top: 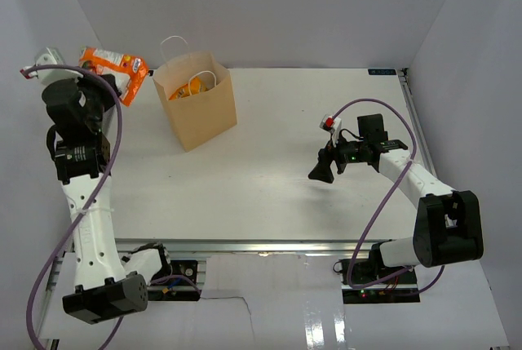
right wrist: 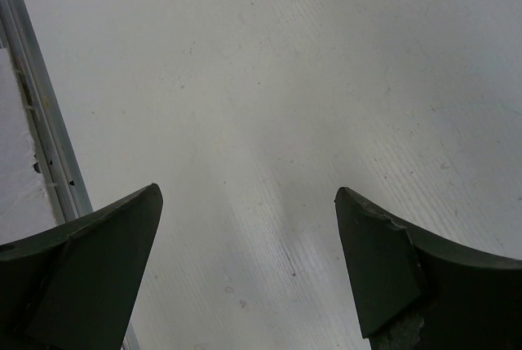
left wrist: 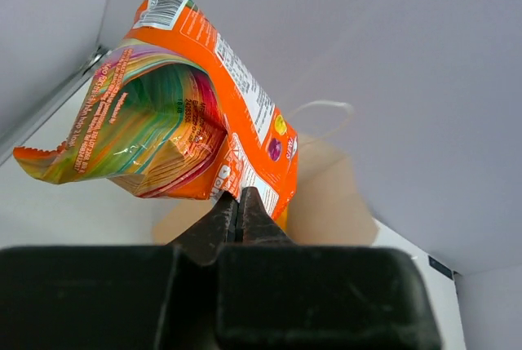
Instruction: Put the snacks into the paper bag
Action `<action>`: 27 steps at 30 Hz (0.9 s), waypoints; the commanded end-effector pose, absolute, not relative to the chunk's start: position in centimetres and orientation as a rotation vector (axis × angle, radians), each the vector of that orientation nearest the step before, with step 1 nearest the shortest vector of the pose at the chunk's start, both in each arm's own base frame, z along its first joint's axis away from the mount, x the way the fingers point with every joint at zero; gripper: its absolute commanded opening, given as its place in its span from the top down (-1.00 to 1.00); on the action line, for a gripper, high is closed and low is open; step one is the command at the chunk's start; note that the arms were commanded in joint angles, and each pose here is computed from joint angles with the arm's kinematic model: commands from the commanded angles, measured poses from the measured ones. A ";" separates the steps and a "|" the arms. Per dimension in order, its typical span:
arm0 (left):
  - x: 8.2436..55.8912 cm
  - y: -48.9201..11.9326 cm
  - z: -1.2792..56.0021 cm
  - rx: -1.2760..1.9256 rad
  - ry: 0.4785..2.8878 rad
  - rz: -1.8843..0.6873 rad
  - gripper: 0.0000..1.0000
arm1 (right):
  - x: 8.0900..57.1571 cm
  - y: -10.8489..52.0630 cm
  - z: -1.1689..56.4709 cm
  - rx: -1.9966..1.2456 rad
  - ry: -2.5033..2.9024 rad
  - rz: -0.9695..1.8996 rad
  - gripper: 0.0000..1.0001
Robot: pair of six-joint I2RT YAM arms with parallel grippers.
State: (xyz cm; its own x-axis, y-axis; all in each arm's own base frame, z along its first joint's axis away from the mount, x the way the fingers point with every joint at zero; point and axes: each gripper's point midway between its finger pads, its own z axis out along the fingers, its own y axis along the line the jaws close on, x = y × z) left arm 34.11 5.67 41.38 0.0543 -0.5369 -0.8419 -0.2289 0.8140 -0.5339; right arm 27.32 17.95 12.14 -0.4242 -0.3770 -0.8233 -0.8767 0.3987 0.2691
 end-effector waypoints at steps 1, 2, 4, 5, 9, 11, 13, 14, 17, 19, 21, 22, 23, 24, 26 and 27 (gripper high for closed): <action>35.1 4.1 46.9 -0.448 1.453 -0.307 1.00 | 27.1 18.3 12.6 -1.084 1.951 0.967 -0.85; 35.5 3.2 47.5 -0.397 1.455 -0.349 1.00 | 27.1 18.3 12.4 -1.083 1.955 0.969 -0.85; 37.2 2.3 47.2 -0.363 1.479 -0.404 1.00 | 27.2 18.3 12.5 -1.084 1.954 0.973 -0.85; 37.7 1.8 48.0 -0.337 1.459 -0.427 1.00 | 27.1 18.3 12.4 -1.083 1.956 0.975 -0.85; 40.8 -0.7 46.5 -0.245 1.518 -0.511 1.00 | 27.2 18.3 12.4 -1.084 1.956 0.970 -0.85; 41.7 -1.2 46.2 -0.197 1.534 -0.482 1.00 | 27.1 18.3 12.3 -1.084 1.956 0.969 -0.86; 43.2 -2.3 44.9 -0.138 1.570 -0.439 1.00 | 27.0 18.2 12.2 -1.084 1.958 0.969 -0.86; 43.6 -2.6 44.7 -0.116 1.579 -0.421 1.00 | 27.0 18.3 12.3 -1.083 1.958 0.971 -0.86; 44.8 -4.0 42.6 -0.031 1.629 -0.344 1.00 | 27.1 18.2 12.2 -1.083 1.960 0.965 -0.86; 45.2 -5.3 41.3 0.013 1.658 -0.314 1.00 | 27.1 18.2 12.3 -1.083 1.959 0.960 -0.86; 45.4 -5.6 39.5 0.042 1.691 -0.277 1.00 | 27.1 18.1 12.2 -1.083 1.962 0.959 -0.86; 45.5 -5.3 39.2 0.039 1.696 -0.256 0.90 | 27.1 18.1 12.1 -1.082 1.964 0.958 -0.86; 45.5 -5.3 38.8 0.037 1.704 -0.254 0.82 | 27.1 18.1 12.1 -1.082 1.963 0.957 -0.86; 45.5 -5.4 38.5 0.037 1.709 -0.253 0.73 | 27.0 18.1 12.0 -1.082 1.967 0.960 -0.86; 45.4 -5.3 37.9 0.022 1.718 -0.259 0.39 | 27.1 18.1 12.1 -1.082 1.966 0.962 -0.86; 45.3 -5.4 37.7 0.018 1.722 -0.262 0.26 | 27.1 18.1 12.0 -1.081 1.968 0.961 -0.86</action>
